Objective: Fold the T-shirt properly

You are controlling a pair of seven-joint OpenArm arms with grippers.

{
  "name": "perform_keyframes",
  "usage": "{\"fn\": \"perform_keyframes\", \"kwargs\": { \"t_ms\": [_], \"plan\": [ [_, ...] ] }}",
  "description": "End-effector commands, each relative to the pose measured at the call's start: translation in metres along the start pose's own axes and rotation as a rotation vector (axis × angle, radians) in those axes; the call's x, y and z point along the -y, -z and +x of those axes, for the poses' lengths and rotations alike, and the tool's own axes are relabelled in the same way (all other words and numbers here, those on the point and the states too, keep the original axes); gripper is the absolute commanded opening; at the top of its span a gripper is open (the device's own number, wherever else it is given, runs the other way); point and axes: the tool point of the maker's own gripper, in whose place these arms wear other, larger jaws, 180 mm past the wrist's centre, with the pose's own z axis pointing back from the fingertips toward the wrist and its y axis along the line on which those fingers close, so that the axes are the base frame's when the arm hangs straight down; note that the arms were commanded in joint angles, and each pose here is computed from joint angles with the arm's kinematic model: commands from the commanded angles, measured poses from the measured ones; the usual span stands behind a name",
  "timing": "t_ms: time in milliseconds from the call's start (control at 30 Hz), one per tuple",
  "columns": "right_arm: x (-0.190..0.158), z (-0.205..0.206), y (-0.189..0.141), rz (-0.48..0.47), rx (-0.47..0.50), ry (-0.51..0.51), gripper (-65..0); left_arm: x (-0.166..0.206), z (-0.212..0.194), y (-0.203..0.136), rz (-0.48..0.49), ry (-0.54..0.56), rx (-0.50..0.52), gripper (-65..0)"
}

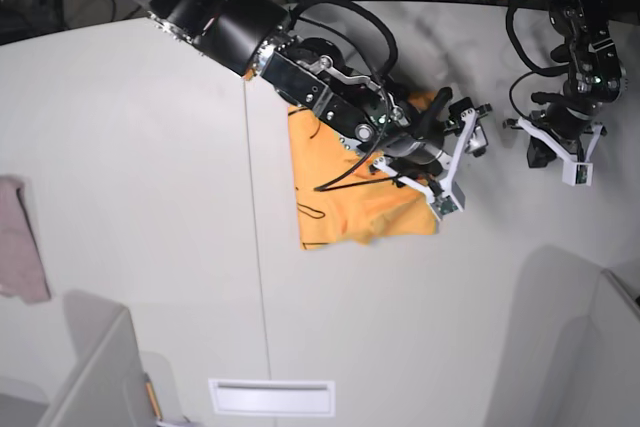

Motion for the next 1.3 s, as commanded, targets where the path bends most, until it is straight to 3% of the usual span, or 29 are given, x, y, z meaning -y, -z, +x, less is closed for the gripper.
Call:
{"fn": "perform_keyframes", "kwargs": {
  "t_ms": [0,167,233,300,367,467,500,667,867,1167,1267],
  "plan": [
    [-0.009,0.025,-0.005,0.028,0.067,-0.021,-26.0,-0.007,0.02,-0.005,0.007,0.03,0.049,-65.0],
    [-0.031,0.052,-0.011,0.114,0.11,-0.047,-26.0,-0.024,0.025,-0.012,0.044,0.038,0.056,-65.0],
    [-0.031,0.06,-0.018,0.113,0.103,-0.071,-26.1,-0.036,0.029,-0.018,0.073,0.025,0.072,-65.0],
    [-0.005,0.06,-0.03,0.056,0.075,-0.03,-26.9,-0.044,0.032,-0.022,0.095,0.015,0.084,-65.0],
    [0.018,0.063,-0.045,0.018,0.074,0.026,-34.1,-0.049,0.033,-0.025,0.109,0.008,0.091,-65.0],
    [0.062,0.06,-0.065,-0.047,0.078,0.097,-59.9,-0.057,0.026,-0.031,0.129,-0.002,0.081,-65.0],
    [0.075,0.057,-0.069,-0.067,0.074,0.122,-65.0,-0.059,0.025,-0.033,0.134,-0.001,0.079,-65.0],
    [0.135,0.033,-0.083,-0.167,0.067,0.271,-65.0,-0.061,0.022,-0.036,0.139,-0.006,0.077,-65.0],
    [0.169,-0.002,-0.08,-0.246,-0.004,0.324,-65.0,-0.076,0.017,-0.047,0.179,-0.024,0.078,-65.0],
    [0.177,-0.019,-0.06,-0.27,-0.069,0.375,-65.0,-0.076,0.018,-0.049,0.184,-0.015,0.079,-65.0],
    [0.174,-0.013,-0.057,-0.264,-0.052,0.373,-65.0,-0.081,0.016,-0.054,0.198,-0.026,0.081,-65.0]
  ]
}}
